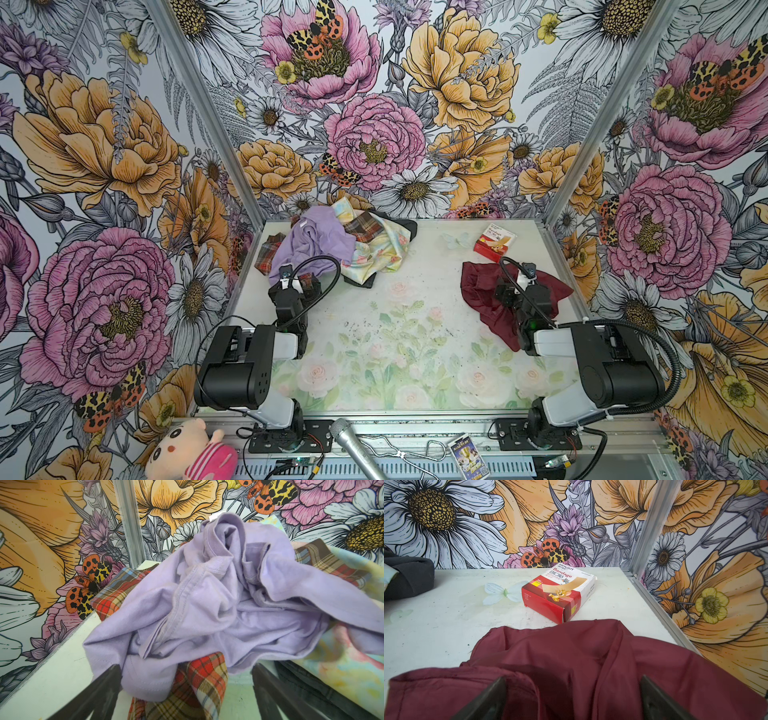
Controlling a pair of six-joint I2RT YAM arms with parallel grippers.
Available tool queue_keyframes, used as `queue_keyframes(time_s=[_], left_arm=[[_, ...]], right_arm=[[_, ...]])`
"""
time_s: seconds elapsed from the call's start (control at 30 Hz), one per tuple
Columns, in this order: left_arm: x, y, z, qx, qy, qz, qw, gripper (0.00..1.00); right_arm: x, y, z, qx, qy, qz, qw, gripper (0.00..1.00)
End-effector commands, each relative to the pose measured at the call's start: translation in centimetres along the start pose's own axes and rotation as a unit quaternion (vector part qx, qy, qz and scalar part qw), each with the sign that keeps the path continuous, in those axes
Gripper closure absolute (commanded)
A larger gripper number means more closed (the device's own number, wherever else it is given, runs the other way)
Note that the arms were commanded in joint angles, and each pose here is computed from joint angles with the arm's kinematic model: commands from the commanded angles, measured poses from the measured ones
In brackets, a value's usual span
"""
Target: Pick out a specific cloth from the pile
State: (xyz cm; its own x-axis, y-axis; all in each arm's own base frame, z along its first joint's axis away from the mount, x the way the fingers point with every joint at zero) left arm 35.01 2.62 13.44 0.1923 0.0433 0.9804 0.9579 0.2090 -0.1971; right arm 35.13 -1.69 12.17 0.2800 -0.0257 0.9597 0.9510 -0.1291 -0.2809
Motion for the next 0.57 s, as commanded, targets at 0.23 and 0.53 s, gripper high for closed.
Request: queue_keyframes(time_s=[0.23,0.53], left_arm=[[0.54,0.13,-0.41,-0.01,0.0,-0.012,1.0,0.01],[0.54,0.13,-0.39,-0.009,0.0,-0.012,1.0,0.01]], right_arm=[[0.48,0.08,0.51,0.014,-0.006,-0.009,1.0,0.0],[0.59,0.27,0.15,0.036,0.011,-0.006,0.999,0.0]])
Point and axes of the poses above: each gripper's point midway between its finger pads, its own y axis out along the fingers, its own z axis along the line the jaws close on, x = y × z, the point moved 5 cm from there along -y, back along the fingers, and after that the axes turned 2 degrees about y, right-handed, at the moved point
